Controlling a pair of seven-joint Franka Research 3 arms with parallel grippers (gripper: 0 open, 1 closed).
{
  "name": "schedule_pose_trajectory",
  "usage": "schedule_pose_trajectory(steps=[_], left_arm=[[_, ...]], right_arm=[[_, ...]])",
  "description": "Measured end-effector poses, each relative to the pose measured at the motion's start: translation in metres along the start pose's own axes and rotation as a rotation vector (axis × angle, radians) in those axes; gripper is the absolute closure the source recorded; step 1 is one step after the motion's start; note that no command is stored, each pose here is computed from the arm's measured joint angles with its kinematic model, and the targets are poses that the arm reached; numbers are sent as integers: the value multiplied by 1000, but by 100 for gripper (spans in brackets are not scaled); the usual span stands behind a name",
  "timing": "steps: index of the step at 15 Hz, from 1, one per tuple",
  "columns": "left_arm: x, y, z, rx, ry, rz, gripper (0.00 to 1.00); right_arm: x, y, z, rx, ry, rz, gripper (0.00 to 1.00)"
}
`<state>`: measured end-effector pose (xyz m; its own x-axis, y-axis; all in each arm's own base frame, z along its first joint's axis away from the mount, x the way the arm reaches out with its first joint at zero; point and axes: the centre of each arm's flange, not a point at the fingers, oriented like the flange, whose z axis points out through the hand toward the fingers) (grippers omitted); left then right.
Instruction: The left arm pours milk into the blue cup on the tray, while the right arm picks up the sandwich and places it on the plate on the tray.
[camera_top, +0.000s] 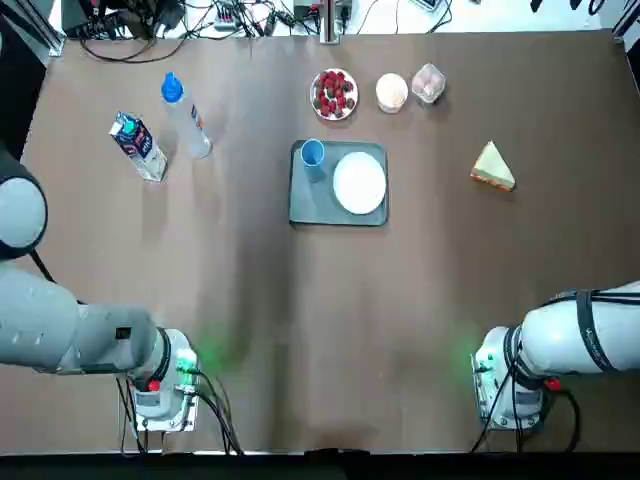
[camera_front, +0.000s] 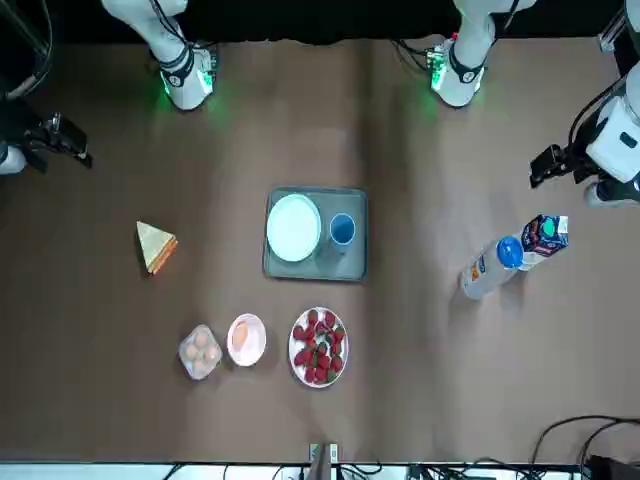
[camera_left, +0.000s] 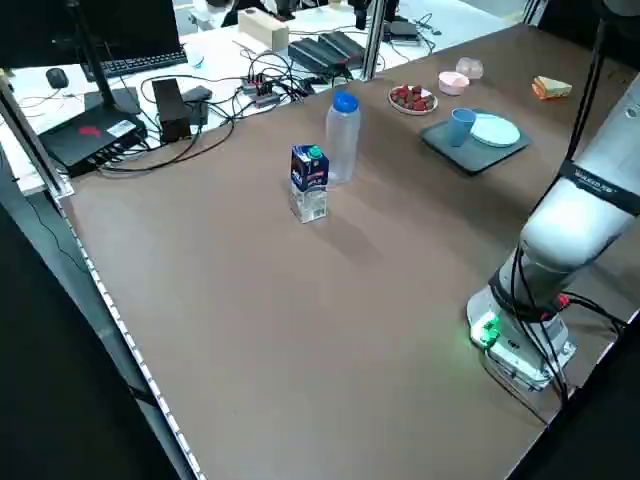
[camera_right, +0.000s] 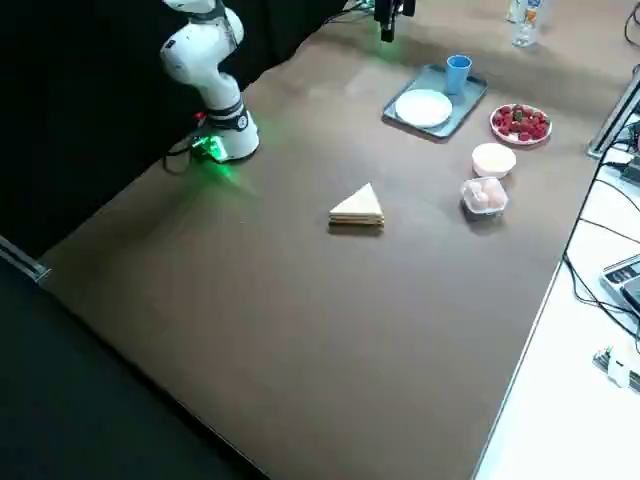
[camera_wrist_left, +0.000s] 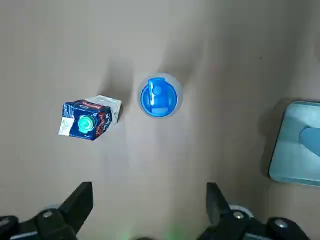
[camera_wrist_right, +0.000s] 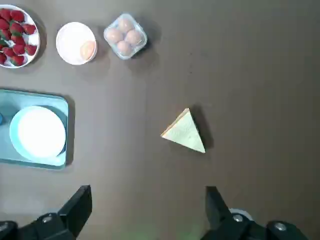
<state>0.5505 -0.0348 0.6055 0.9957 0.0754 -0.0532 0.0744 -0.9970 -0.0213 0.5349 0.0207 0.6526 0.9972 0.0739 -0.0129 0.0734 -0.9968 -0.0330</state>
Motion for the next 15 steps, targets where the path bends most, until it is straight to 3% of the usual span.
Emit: schedule_pose_trajectory(steps=[9, 15], left_arm=[[1, 3, 3, -6, -6, 5, 0], [15, 9, 32, -34, -66, 5, 0]], right_arm=[[-1, -6, 4, -3, -16, -15, 0], [32, -33, 99, -3, -195, -63, 0]])
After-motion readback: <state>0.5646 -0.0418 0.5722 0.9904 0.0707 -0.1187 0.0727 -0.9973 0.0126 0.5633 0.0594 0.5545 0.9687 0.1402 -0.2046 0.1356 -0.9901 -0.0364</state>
